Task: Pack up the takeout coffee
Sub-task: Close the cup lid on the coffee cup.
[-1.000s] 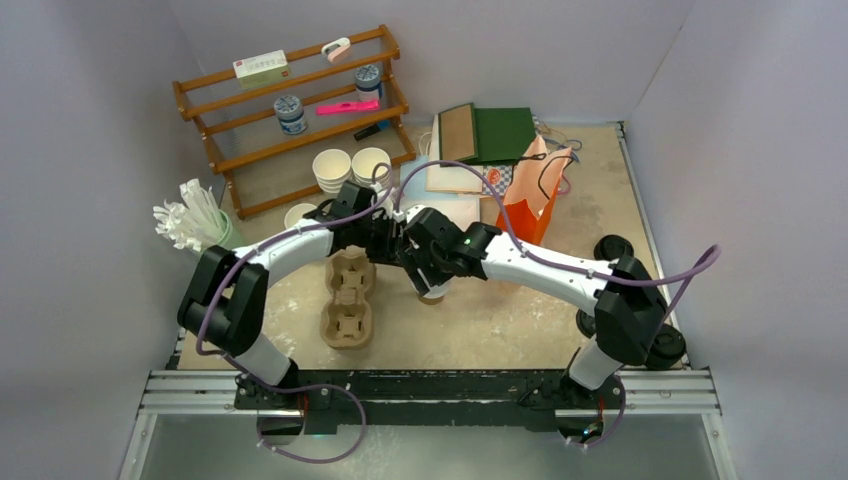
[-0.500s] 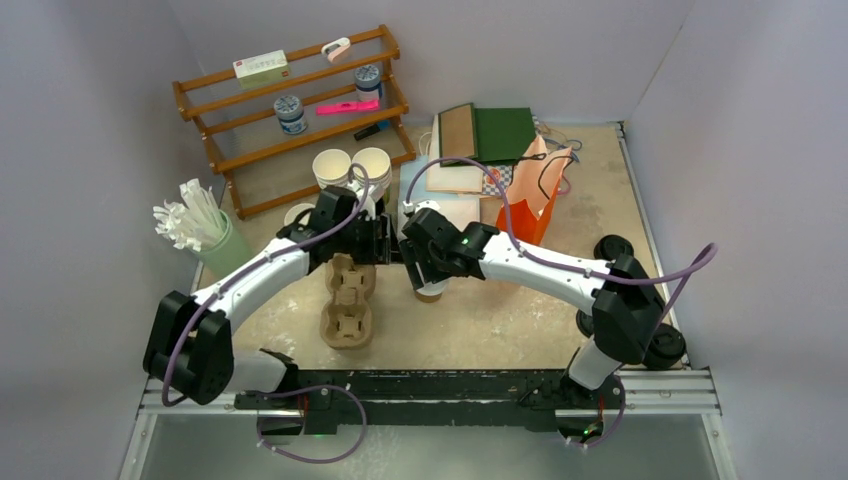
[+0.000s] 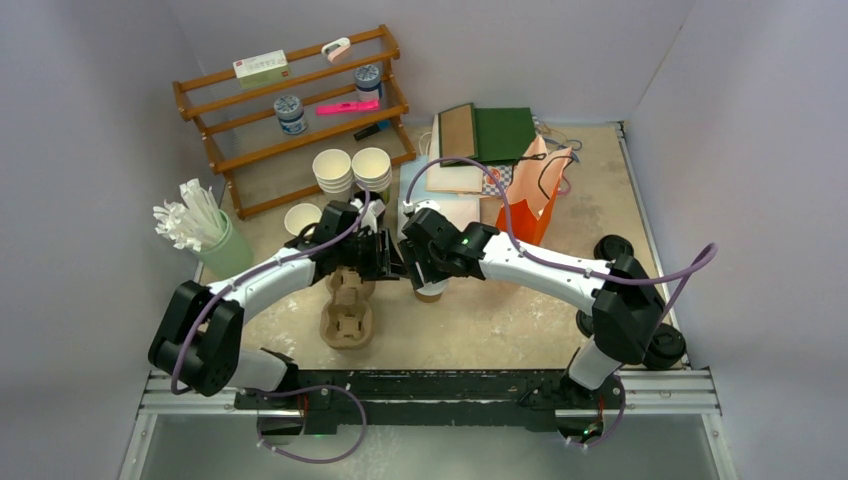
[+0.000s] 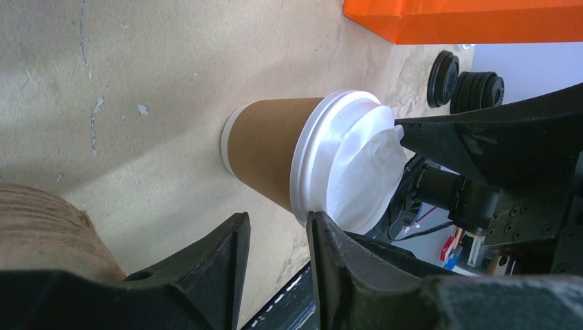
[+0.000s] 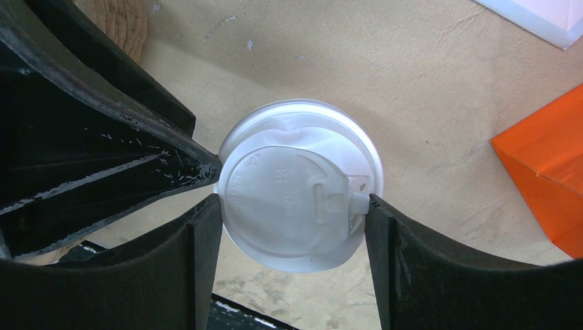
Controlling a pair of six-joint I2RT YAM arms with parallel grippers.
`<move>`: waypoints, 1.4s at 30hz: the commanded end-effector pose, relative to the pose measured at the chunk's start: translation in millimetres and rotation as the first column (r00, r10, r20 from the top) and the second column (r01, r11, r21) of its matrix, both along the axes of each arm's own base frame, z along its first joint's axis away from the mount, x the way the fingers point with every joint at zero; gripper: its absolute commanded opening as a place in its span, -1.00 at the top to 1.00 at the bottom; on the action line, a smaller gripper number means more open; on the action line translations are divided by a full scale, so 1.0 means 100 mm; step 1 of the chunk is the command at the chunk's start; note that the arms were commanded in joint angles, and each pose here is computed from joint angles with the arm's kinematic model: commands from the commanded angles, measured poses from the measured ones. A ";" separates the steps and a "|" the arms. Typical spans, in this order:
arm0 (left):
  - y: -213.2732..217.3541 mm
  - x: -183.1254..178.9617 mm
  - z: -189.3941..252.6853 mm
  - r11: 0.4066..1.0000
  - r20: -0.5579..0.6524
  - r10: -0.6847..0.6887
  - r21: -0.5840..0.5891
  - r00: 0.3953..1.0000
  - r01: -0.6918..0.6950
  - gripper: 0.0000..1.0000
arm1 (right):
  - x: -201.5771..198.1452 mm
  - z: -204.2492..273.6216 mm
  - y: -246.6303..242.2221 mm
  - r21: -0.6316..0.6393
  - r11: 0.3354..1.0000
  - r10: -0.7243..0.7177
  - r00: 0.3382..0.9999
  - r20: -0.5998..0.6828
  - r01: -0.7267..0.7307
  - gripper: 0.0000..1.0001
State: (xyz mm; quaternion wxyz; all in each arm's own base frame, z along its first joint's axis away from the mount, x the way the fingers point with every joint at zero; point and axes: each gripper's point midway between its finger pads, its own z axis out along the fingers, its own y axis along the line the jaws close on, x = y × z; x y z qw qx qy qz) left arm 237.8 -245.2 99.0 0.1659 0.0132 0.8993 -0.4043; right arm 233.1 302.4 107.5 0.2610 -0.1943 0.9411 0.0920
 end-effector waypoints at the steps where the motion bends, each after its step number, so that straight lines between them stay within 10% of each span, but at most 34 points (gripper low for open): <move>1: -0.10 0.12 0.17 0.997 0.055 0.008 -0.080 0.998 -0.003 0.21 | -0.12 -0.48 -0.29 -0.162 0.987 -0.021 0.996 -0.092 0.006 -0.18; 42: 0.22 -0.09 -0.65 0.982 -0.145 0.026 0.189 0.989 0.002 0.44 | -0.17 -0.89 -0.65 -0.361 0.933 -0.043 0.993 -0.114 -0.001 -0.16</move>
